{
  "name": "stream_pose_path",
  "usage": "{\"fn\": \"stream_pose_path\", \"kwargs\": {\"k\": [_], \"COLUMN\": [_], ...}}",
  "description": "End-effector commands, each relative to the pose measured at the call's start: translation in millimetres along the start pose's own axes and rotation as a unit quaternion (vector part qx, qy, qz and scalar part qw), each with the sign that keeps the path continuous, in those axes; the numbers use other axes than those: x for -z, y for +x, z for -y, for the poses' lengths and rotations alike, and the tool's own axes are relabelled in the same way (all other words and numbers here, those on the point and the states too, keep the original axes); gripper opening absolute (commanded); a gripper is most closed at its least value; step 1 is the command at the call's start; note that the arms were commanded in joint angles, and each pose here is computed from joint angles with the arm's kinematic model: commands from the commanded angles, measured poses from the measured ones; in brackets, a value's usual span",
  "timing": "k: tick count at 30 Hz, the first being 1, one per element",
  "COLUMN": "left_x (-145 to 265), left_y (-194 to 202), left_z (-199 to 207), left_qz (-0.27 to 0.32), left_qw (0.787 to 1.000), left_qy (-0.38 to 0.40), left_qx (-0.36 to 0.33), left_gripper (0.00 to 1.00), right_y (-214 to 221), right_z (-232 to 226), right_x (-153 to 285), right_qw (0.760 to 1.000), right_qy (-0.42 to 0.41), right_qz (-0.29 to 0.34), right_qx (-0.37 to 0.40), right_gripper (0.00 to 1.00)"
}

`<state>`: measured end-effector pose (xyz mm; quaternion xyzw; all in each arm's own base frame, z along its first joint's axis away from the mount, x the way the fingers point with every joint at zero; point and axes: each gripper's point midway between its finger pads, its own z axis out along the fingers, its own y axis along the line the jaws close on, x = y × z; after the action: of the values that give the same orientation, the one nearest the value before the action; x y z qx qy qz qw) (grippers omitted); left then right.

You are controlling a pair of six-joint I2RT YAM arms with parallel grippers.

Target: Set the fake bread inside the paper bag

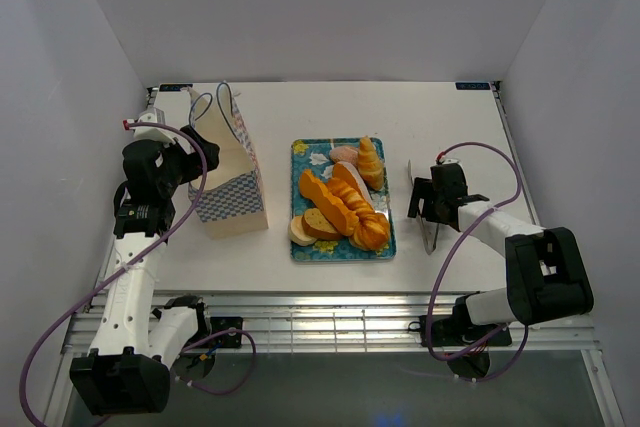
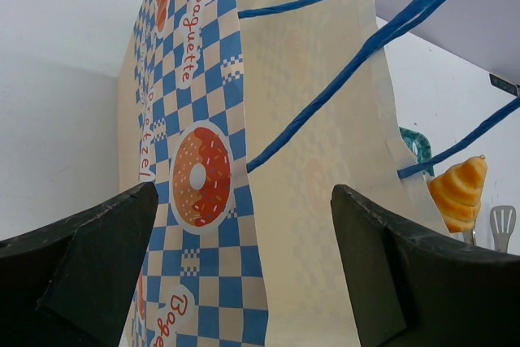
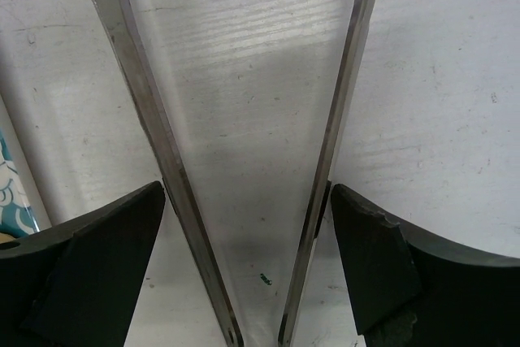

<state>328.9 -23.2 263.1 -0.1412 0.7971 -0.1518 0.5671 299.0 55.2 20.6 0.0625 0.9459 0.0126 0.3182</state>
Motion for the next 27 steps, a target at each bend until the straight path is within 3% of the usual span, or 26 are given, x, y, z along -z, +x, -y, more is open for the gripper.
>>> {"fn": "stream_pose_path", "kwargs": {"k": [1,8,19,27], "left_x": [2.6,3.9,5.4,5.0], "left_y": [5.0,5.2,5.6,6.1], "left_z": [0.4,2.2,3.2,1.8], "left_qz": [-0.005,-0.005,-0.003,-0.003], "left_qw": [1.000,1.000,1.000,1.000], "left_qy": [0.006,0.011,0.015,0.012], "left_qx": [-0.001,-0.001,-0.004,-0.005], "left_gripper": [0.98,0.98,0.98,0.98], "right_y": [0.5,-0.3,5.8,5.9], "right_z": [5.3,8.7,-2.6,-3.2], "right_x": [1.7,3.0,-6.1,-1.6], "right_qw": [1.000,0.999,0.997,0.997], "right_qy": [0.021,0.036,0.059,0.055], "right_qz": [-0.010,-0.010,-0.040,-0.039], "right_qx": [-0.003,0.002,0.038,0.035], "right_gripper": [0.88,0.82,0.83,0.70]}}
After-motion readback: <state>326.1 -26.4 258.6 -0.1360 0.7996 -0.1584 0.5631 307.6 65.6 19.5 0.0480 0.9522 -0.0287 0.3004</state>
